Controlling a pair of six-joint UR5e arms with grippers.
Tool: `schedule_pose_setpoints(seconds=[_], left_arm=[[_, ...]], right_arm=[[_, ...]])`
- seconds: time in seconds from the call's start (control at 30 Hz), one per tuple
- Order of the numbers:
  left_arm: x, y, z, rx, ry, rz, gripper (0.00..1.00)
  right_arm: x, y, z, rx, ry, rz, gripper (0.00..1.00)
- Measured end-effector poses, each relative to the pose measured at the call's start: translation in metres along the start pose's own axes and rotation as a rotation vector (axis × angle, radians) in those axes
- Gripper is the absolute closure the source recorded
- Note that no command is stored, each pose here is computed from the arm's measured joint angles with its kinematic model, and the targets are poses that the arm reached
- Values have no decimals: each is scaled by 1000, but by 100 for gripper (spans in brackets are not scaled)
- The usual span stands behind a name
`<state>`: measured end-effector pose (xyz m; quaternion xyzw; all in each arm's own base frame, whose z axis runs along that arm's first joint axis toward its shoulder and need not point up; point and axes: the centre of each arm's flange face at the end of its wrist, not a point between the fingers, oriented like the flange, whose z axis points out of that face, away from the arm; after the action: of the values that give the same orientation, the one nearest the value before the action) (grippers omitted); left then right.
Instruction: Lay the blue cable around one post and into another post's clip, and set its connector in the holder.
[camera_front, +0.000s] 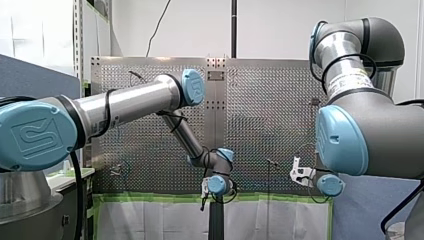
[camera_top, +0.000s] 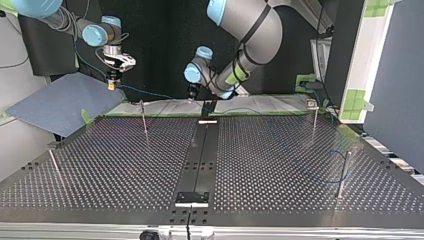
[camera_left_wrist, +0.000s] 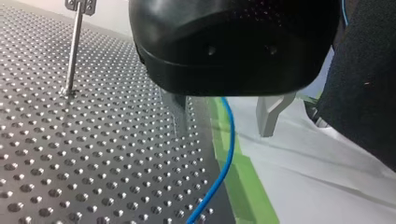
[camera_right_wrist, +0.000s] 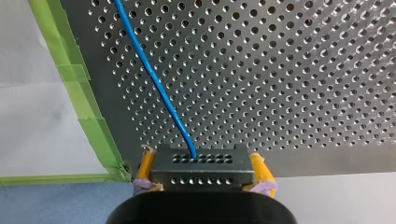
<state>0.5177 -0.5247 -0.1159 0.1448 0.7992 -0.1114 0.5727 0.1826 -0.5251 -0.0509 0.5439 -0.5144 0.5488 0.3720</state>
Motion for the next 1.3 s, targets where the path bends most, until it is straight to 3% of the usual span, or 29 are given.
schedule_pose_setpoints(seconds=[0.63,0.67,0.77,1.1,1.13,1.17,1.3], left_arm=[[-5,10,20,-40,-14,-26,29],[-5,11,20,-41,-14,-28,37],[-5,14,21,-45,-14,-30,45],[-7,14,22,-30,-13,-18,51],[-8,14,22,-28,-13,-17,61],[-8,14,22,-26,-13,-17,64],[-7,13,22,-16,-11,-15,71]], right_arm=[[0,0,0,-1,0,0,100],[0,0,0,-1,0,0,100],[0,1,0,-1,0,0,100],[0,2,0,-3,3,0,100],[0,2,0,-3,3,0,100],[0,2,0,-3,3,0,100],[1,2,1,-4,4,1,100]])
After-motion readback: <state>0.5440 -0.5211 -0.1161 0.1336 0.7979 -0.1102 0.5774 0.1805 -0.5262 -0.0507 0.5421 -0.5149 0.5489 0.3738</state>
